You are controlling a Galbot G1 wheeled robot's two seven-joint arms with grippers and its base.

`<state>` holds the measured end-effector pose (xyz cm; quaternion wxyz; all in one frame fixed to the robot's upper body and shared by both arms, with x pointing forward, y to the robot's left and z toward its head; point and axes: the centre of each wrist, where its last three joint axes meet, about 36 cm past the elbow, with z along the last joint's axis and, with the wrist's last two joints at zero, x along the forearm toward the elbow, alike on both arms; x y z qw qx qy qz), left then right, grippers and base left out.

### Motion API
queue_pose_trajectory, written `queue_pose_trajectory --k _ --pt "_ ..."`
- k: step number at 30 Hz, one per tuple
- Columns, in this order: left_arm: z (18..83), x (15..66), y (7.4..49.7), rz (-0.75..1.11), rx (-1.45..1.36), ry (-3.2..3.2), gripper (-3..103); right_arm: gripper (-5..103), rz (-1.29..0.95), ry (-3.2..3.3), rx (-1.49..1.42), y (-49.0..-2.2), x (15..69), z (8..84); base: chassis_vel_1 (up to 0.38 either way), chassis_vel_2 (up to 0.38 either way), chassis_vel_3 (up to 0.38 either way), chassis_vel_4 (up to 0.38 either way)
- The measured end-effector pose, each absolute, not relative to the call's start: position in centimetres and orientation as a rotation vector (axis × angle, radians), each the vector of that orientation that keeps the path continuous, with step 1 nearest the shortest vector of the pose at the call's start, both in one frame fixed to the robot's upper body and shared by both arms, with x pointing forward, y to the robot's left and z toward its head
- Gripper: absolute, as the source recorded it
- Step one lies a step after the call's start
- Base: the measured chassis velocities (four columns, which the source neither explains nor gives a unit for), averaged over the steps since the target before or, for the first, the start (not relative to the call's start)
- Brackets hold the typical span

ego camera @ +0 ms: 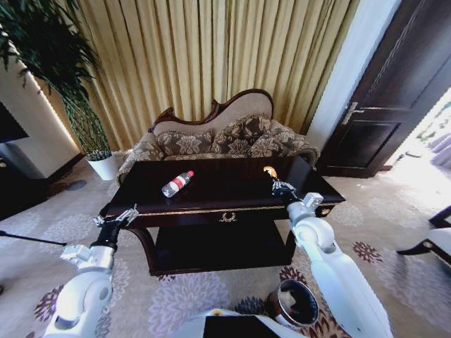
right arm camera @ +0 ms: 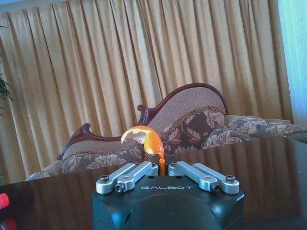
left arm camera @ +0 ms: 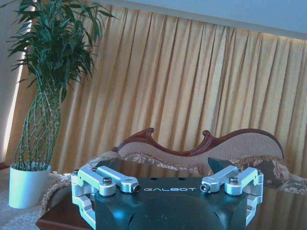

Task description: Move to the front of the table and place the trash on the table into the trash bin.

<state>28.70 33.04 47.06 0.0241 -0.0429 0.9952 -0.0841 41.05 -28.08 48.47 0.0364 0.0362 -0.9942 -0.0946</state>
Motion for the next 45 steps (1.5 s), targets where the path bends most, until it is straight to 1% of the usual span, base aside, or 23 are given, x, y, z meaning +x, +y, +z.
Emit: queue_pose_trajectory --k 18,45 --pt "47.0 28.6 33.0 -0.258 -0.133 3.082 100 4 -0.293 -3.045 0.141 -27.8 40.0 48.3 0.076 -0.064 -0.068 0.075" --pt "47.5 28.3 32.4 -0.263 -0.11 3.071 100 4 -0.29 -3.051 0.155 -28.1 39.0 48.6 0.123 -0.123 -0.121 0.116"
